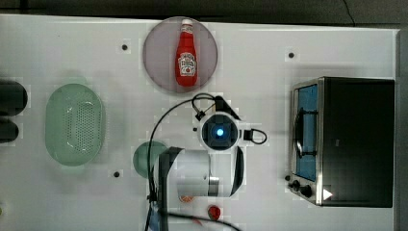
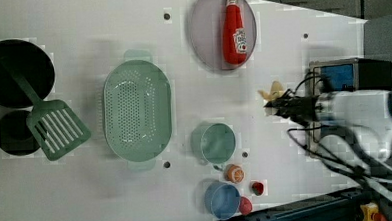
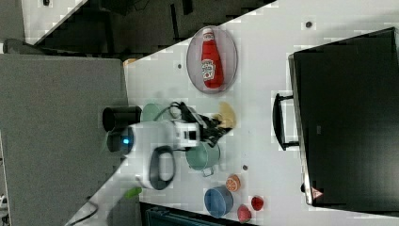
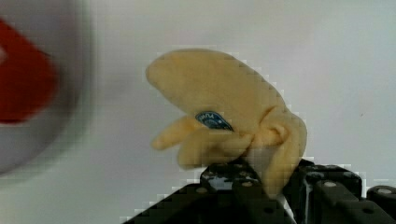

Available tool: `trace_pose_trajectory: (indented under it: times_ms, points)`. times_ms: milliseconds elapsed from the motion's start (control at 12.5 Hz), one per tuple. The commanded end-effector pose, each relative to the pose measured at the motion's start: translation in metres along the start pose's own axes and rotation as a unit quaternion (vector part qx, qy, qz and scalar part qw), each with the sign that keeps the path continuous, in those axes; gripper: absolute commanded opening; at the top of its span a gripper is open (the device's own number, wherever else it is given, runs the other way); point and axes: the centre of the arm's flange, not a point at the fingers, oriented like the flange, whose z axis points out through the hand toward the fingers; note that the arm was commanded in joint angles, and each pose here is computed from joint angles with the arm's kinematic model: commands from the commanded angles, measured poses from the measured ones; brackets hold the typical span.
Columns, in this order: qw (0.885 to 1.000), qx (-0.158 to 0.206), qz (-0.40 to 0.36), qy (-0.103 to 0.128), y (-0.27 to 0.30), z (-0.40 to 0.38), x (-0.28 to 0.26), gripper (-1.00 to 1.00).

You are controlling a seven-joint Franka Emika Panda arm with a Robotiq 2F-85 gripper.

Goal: Pick banana from table and place on oven.

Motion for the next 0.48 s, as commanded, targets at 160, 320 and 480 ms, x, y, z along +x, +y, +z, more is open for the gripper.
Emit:
trace_pose_trajectory:
  times_ms: [160,320,480]
  points:
    - [0.999,0.024,0.021,0.028,-0.01,-0.162,0.009,-0.58]
    - [1.0,0.005,0.023,0.012,-0.004,-0.23,0.006,-0.58]
    - [1.0,-0.011,0.026,-0.001,0.002,-0.289,0.003,-0.58]
